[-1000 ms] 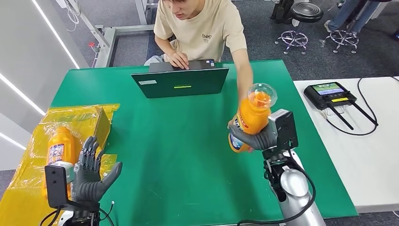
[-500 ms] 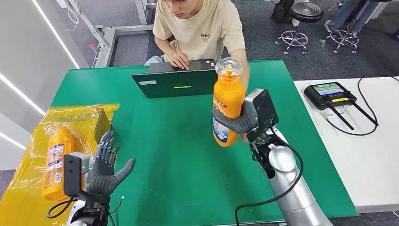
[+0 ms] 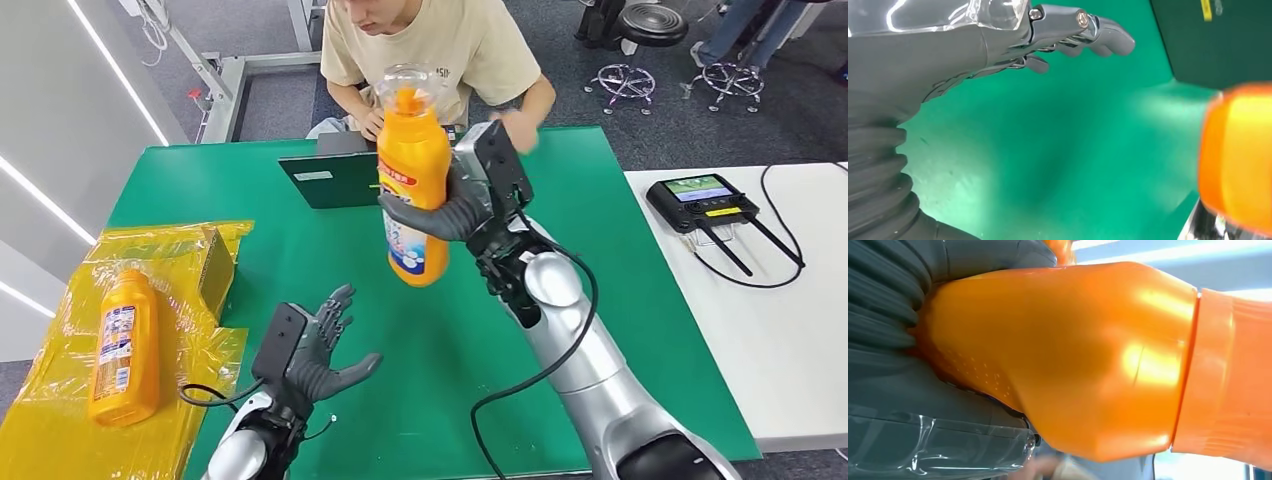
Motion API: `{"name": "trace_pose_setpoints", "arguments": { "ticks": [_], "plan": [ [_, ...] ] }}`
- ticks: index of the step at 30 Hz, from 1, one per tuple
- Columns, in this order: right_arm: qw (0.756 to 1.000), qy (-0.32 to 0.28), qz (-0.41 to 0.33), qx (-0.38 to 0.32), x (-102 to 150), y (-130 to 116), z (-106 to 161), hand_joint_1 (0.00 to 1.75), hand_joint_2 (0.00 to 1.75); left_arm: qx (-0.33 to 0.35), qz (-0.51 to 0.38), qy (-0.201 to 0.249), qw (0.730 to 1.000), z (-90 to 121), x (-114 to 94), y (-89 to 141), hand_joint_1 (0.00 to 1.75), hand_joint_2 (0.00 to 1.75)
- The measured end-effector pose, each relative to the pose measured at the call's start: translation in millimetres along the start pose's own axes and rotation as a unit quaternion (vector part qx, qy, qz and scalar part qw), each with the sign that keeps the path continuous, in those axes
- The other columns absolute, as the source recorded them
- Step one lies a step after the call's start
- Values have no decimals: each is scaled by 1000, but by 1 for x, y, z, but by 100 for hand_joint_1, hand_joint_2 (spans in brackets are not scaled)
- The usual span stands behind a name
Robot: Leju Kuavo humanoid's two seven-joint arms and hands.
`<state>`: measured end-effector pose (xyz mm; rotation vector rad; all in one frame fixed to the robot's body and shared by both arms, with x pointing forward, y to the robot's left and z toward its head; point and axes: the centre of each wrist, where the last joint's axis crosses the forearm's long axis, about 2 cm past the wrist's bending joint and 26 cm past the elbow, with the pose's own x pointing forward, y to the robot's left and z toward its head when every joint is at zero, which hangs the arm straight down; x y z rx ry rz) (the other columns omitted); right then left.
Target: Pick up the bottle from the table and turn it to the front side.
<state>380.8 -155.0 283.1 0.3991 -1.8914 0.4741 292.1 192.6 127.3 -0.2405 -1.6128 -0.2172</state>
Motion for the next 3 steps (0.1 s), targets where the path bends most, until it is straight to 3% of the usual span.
{"name": "trace_pose_setpoints", "arguments": {
  "ticks": [3],
  "plan": [
    [999,9,-22,24,-5,19,-7,175,175,-9,0,7,1000,-4,-3,-6,0,175]
  ]
}}
